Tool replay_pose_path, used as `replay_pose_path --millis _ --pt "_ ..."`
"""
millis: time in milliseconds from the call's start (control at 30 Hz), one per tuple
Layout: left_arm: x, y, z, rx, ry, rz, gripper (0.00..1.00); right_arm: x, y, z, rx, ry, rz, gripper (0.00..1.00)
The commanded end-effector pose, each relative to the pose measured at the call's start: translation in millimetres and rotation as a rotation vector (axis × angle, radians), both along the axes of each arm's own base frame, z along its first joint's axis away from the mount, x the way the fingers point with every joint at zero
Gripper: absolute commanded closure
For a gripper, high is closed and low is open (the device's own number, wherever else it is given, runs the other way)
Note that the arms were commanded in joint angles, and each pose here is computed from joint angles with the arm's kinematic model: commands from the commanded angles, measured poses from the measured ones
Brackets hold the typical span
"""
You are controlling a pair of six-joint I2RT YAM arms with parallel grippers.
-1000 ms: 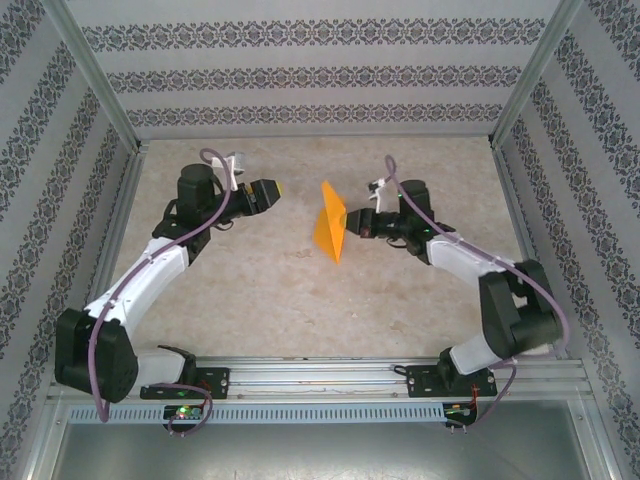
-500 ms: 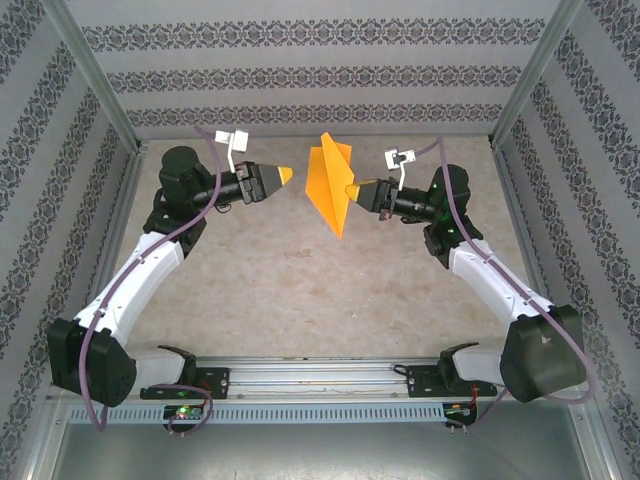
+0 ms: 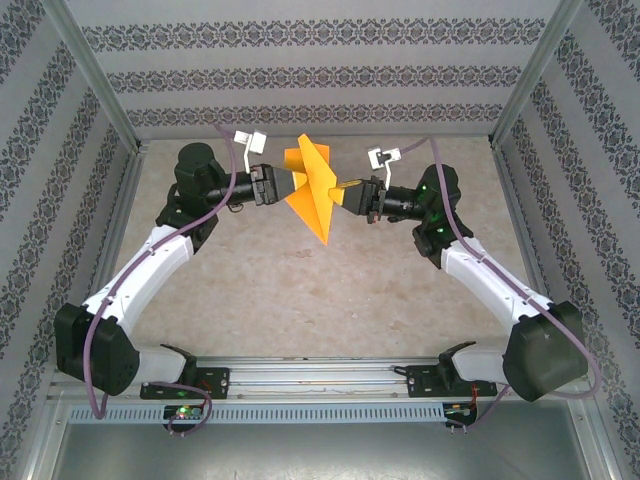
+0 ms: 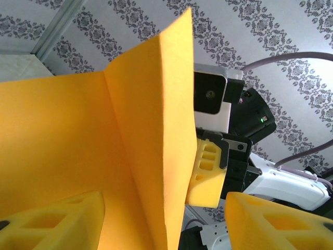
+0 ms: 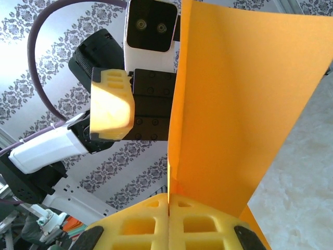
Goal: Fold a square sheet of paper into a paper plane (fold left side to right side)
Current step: Turn over the paper at the center of the table.
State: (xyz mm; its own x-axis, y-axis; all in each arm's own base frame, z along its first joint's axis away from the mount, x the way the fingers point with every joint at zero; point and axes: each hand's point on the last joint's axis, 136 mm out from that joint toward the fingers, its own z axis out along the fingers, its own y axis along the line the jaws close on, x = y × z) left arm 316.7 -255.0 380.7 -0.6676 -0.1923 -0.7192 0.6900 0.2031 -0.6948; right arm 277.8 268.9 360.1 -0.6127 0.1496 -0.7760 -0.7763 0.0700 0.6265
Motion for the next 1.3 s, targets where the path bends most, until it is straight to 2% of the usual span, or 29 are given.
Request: replay_pose_path --millis 0,200,400,833,967,1067,1200,1267 --pt "-7 -8 17 -0.014 -0.062 -0.045 0.39 -5 6 17 0.025 -0.061 0.040 1.00" --pt "-6 -13 14 -0.012 -0.052 -0.052 0.47 -6 11 19 0.027 -0.057 0.057 1.00" --pt "-3 -14 14 -0.012 -0.054 -0.043 0.63 -5 11 18 0.029 -0.048 0.054 0.98" --pt "0 -11 14 -0.011 -0.066 -0.012 0.90 3 7 15 0.029 -0.021 0.019 0.89" --pt "1 -10 16 -0.028 -0.072 -0.001 0.93 4 2 16 0.032 -0.015 0.000 0.81" --pt "2 -10 19 -0.043 -0.085 0.010 0.95 5 -9 19 0.027 -0.012 -0.027 0.71" --pt "3 -10 17 -0.049 -0.088 0.020 0.95 12 -37 11 0.013 0.018 -0.143 0.55" --pt "3 -10 17 -0.050 -0.090 0.021 0.95 17 -49 -3 -0.015 0.066 -0.211 0.50"
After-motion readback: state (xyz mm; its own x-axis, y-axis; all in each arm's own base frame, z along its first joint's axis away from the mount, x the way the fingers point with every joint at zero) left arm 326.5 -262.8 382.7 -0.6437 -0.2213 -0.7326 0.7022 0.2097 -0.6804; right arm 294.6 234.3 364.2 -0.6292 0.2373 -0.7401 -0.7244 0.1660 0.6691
